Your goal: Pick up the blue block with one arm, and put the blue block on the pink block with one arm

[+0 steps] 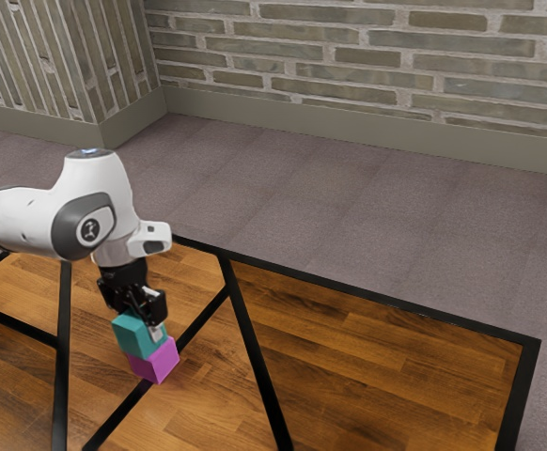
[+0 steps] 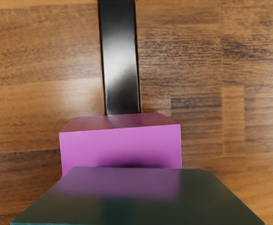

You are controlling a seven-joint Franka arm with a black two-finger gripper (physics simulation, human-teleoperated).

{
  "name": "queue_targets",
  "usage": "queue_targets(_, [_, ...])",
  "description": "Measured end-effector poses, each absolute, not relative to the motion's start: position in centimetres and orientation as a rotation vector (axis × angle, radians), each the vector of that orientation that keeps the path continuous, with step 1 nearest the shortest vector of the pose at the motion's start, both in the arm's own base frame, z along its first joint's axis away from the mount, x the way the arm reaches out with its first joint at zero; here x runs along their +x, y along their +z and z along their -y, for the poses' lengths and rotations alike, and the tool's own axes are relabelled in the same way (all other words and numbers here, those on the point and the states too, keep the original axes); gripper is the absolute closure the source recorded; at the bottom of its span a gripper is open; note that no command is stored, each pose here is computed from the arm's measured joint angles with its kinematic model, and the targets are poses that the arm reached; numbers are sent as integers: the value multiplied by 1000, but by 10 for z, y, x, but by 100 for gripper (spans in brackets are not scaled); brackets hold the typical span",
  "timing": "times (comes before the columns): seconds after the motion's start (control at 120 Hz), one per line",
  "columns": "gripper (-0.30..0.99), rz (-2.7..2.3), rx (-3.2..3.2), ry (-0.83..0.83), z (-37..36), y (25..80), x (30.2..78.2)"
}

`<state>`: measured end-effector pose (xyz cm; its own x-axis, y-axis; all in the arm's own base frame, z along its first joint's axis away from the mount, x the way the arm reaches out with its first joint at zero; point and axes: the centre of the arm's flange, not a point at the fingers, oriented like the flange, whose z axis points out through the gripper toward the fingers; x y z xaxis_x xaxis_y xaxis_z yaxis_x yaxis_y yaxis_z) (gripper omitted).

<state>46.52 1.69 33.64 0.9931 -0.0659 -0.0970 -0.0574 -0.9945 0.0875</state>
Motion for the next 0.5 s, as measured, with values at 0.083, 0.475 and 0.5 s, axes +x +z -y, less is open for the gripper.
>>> queue_targets(0.083, [30,97,3054,-150,-23,334,470])
queue_targets(0.475, [30,149,3042,-135,-27,333,471])
queue_targets(0.5, [30,149,3039,-135,-27,334,471])
